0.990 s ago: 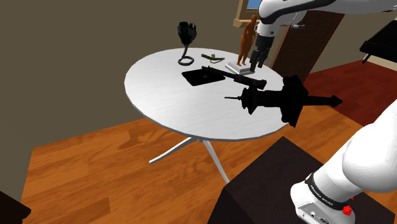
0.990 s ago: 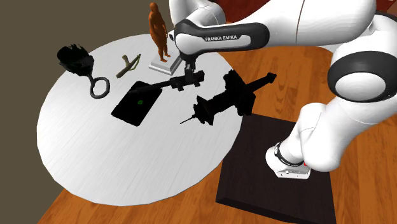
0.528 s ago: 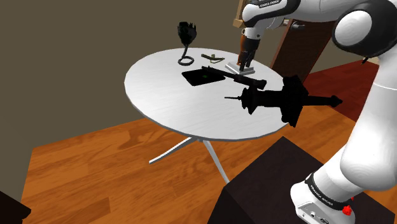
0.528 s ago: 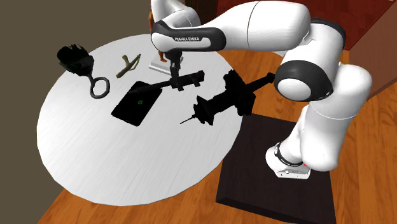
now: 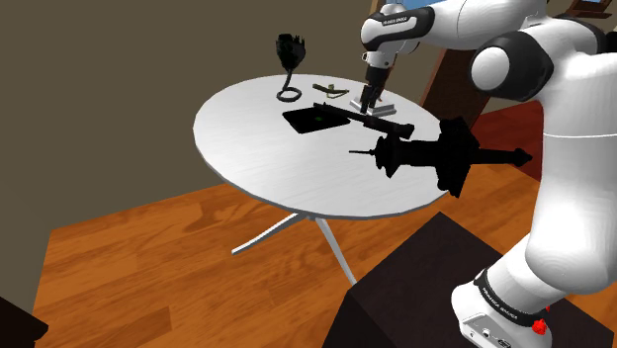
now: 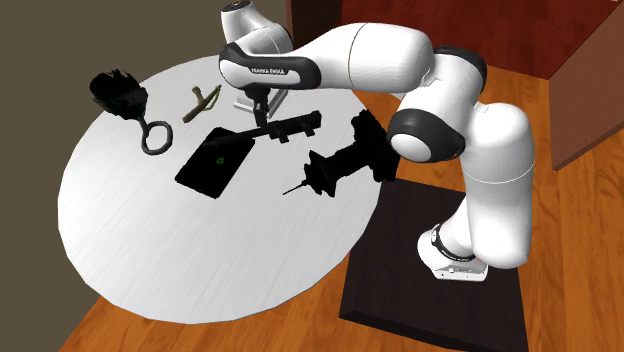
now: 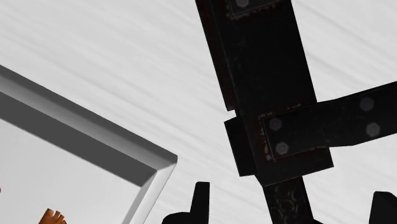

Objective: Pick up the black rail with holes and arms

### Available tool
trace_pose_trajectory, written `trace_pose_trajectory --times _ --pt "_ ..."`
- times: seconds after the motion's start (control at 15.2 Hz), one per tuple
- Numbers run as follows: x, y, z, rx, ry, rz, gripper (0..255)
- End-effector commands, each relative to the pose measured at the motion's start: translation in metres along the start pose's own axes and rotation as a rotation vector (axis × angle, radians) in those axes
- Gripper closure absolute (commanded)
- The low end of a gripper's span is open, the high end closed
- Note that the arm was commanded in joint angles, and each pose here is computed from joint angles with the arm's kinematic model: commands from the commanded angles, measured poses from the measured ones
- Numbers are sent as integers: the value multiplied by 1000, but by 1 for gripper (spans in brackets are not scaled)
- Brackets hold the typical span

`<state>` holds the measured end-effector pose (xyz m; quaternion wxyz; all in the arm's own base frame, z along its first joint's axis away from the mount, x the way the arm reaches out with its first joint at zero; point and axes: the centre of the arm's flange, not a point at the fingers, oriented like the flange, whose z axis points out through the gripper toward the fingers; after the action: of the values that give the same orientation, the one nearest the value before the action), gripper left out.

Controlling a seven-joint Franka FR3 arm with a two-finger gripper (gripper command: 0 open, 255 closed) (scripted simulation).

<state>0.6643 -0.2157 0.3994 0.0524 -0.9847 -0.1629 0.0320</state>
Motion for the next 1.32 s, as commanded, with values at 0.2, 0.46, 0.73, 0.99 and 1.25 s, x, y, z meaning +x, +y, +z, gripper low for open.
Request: trace_pose_trajectory --times 0.2,0.46,0.73,0.99,1.25 --pt "2 2 24 0 1 -1 0" --pt "2 2 23 0 1 -1 255" --pt "2 2 23 0 1 -1 255" --pt "2 1 18 0 1 -1 255" --pt "1 -1 -3 0 1 -1 255"
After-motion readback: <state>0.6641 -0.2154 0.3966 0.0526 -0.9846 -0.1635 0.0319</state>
